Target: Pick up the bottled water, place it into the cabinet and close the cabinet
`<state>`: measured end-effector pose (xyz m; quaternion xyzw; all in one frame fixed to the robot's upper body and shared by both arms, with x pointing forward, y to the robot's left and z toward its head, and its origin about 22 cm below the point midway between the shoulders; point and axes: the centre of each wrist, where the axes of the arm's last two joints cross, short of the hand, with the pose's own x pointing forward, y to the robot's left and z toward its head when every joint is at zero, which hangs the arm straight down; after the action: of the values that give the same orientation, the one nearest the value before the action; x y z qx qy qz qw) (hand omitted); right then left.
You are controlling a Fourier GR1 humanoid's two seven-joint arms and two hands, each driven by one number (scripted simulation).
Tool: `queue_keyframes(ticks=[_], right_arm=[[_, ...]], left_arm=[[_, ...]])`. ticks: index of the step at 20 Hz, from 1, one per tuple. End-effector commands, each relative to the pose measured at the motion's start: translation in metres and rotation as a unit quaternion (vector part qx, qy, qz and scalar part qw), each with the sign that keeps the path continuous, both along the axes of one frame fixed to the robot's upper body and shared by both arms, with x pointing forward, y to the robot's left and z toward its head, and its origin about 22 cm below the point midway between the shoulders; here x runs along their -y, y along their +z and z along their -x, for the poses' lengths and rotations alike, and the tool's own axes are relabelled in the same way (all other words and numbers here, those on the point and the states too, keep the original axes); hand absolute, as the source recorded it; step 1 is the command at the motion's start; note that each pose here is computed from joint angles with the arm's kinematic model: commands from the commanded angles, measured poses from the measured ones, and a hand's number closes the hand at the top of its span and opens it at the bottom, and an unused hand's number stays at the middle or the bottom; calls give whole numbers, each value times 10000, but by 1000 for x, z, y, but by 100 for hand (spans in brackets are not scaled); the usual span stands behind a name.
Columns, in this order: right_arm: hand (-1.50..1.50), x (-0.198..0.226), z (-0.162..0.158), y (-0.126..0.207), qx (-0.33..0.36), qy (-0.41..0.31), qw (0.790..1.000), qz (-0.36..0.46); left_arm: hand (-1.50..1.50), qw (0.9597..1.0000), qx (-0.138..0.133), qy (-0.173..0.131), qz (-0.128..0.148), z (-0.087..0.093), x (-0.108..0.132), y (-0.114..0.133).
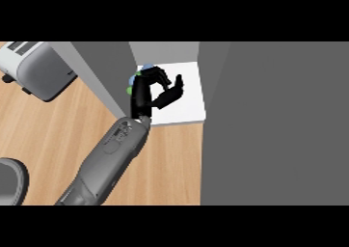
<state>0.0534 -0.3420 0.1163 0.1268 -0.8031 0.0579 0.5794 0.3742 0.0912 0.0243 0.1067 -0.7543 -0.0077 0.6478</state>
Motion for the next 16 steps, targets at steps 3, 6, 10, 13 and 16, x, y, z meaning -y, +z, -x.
queue_keyframes(ticks=[3, 6, 10, 13, 16], right_arm=[[-150, -13, 10, 24, 167, 80, 9998, 13], [-150, -6, 5, 24, 218, 160, 9996, -50], [-150, -16, 4, 24, 203, 155, 9996, -104], [-150, -15, 8, 25, 181, 169, 9997, -70], [-150, -9, 6, 23, 157, 33, 9999, -33]], left_arm=[[-150, 9994, -118, 85, -309, -40, 5, 24], [-150, 9993, -186, 183, -282, -51, -12, 26], [-150, 9994, -21, 69, -350, -55, -2, 28], [-150, 9995, 236, -41, -215, -55, -8, 22], [-150, 9978, 585, -284, 105, -59, 2, 36]])
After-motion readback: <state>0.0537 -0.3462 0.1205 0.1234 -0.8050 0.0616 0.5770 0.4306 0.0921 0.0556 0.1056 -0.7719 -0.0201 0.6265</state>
